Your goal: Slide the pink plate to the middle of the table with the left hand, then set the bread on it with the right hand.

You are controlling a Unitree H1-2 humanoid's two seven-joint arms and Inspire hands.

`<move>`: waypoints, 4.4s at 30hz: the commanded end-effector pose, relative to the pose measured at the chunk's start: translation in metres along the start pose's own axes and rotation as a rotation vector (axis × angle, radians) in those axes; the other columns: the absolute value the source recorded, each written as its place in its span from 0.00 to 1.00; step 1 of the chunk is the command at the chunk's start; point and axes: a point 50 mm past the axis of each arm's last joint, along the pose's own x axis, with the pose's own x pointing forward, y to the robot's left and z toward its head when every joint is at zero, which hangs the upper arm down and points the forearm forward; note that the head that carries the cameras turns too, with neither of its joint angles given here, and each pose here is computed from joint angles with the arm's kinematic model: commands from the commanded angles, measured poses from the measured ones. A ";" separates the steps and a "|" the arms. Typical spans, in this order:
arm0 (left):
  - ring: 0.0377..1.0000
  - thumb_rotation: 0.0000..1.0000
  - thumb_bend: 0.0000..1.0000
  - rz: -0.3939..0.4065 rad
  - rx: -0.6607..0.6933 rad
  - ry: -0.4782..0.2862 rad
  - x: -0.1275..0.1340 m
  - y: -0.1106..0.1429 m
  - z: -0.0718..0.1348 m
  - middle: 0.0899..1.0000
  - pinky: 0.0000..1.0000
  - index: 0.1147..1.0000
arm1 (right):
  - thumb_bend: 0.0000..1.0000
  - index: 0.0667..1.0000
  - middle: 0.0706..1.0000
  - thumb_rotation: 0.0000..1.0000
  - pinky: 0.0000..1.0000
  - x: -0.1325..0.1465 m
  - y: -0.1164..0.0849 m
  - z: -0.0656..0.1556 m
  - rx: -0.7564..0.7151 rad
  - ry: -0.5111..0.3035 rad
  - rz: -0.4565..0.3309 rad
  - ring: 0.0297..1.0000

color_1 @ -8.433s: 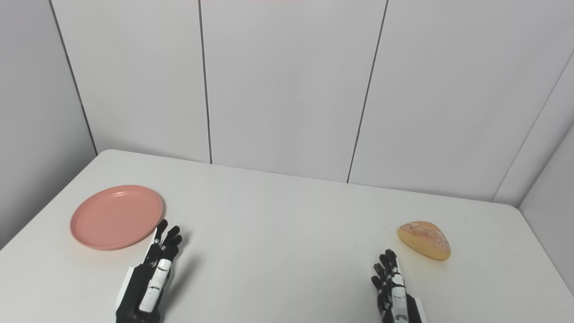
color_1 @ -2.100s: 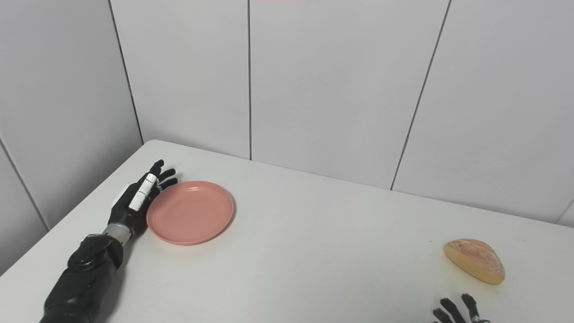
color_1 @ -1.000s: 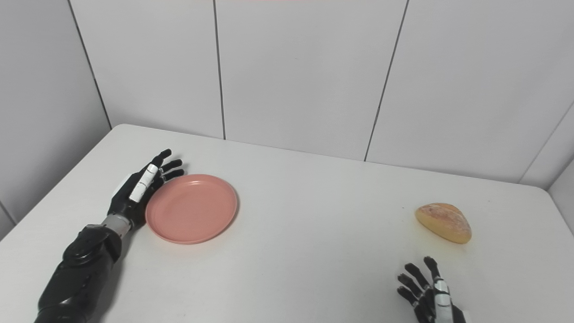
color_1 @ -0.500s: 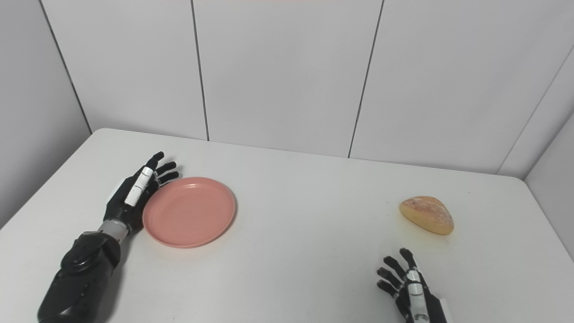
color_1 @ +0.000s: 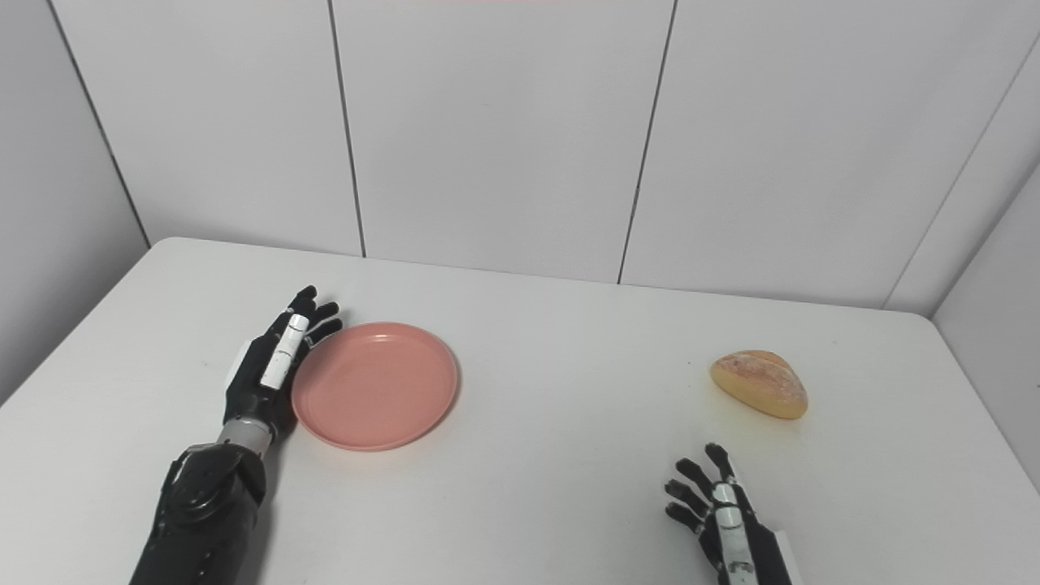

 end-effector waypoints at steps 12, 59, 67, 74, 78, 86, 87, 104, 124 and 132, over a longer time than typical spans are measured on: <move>0.80 0.71 0.84 -0.080 0.006 0.039 0.001 -0.034 -0.009 0.80 0.76 0.87 | 0.86 0.94 0.84 0.91 0.78 0.003 0.026 -0.007 0.022 0.033 0.051 0.81; 0.80 0.69 0.81 -0.134 -0.082 0.069 0.002 -0.084 -0.026 0.81 0.82 0.97 | 0.82 0.96 0.85 0.95 0.76 0.010 0.056 -0.013 -0.026 0.004 0.085 0.81; 0.80 0.69 0.81 -0.161 -0.074 0.066 0.005 -0.089 -0.024 0.80 0.82 0.96 | 0.81 0.96 0.84 0.95 0.76 0.009 0.055 -0.012 -0.030 0.002 0.083 0.81; 0.79 0.68 0.84 -0.156 -0.070 0.076 0.003 -0.086 -0.027 0.79 0.81 0.95 | 0.81 0.96 0.84 0.95 0.75 0.007 0.054 -0.012 -0.029 0.002 0.083 0.81; 0.80 0.69 0.83 -0.158 -0.068 0.081 0.001 -0.086 -0.029 0.79 0.81 0.96 | 0.82 0.96 0.84 0.94 0.77 0.006 0.052 -0.013 -0.026 0.003 0.083 0.81; 0.80 0.69 0.82 -0.151 -0.074 0.084 -0.001 -0.087 -0.029 0.78 0.80 0.96 | 0.82 0.94 0.83 0.93 0.76 0.005 0.046 -0.013 -0.059 -0.060 0.056 0.79; 0.80 0.69 0.82 -0.151 -0.074 0.084 -0.001 -0.087 -0.030 0.78 0.80 0.96 | 0.83 0.93 0.82 0.92 0.75 0.005 0.046 -0.012 -0.065 -0.072 0.051 0.79; 0.79 0.70 0.82 -0.139 -0.054 0.092 0.000 -0.077 -0.038 0.79 0.81 0.96 | 0.77 0.73 0.75 0.99 0.68 0.006 0.031 0.057 -0.350 -0.352 -0.083 0.74; 0.80 0.69 0.80 -0.136 -0.055 0.097 -0.001 -0.075 -0.040 0.79 0.81 0.97 | 0.86 0.83 0.79 1.00 0.65 0.045 -0.008 0.117 -0.637 -0.503 -0.104 0.77; 0.81 0.71 0.81 -0.137 -0.042 0.095 -0.003 -0.073 -0.043 0.79 0.81 0.97 | 0.92 0.83 0.79 1.00 0.70 0.073 -0.042 0.143 -0.953 -0.607 -0.222 0.76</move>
